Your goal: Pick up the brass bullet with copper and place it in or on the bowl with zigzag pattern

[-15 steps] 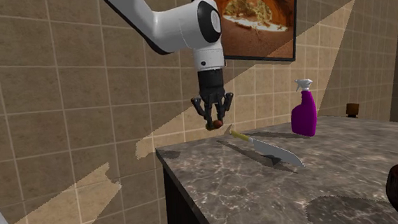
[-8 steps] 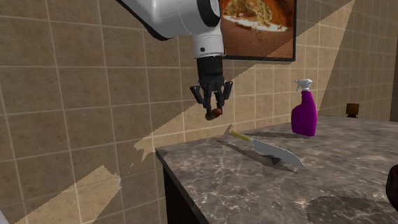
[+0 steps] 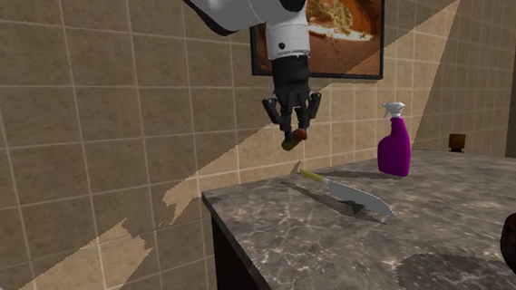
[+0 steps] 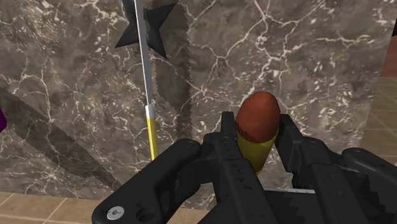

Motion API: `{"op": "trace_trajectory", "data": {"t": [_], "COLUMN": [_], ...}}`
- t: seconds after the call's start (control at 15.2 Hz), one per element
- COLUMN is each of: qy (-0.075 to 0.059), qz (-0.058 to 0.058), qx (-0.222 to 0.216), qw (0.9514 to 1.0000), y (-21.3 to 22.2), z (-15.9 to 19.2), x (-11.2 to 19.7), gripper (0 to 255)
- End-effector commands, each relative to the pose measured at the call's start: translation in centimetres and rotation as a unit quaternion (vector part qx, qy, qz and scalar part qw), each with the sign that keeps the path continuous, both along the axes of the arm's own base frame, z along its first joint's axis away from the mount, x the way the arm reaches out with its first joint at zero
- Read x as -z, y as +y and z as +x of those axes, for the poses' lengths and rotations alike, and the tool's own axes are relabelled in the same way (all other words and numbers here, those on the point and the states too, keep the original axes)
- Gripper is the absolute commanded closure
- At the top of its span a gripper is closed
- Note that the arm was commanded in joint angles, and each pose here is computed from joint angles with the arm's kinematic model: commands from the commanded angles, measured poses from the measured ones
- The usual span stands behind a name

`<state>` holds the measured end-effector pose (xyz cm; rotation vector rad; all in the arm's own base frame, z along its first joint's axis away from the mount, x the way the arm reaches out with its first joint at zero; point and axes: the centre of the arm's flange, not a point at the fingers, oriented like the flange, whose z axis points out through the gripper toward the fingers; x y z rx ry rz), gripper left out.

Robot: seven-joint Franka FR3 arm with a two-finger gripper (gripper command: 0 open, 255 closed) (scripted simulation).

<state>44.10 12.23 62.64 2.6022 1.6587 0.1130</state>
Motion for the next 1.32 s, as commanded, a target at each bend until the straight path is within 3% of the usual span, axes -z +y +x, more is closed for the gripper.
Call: {"op": "trace_trajectory", "data": {"t": [0.0, 1.25], "qy": [0.0, 0.0], "qz": [0.0, 0.0], "qx": [-0.001, -0.001], "qw": [1.0, 1.0], "y": [-2.6, -27.7], "z": [-0.1, -1.3], "x": [0.0, -0.8], "gripper": [255, 255]}}
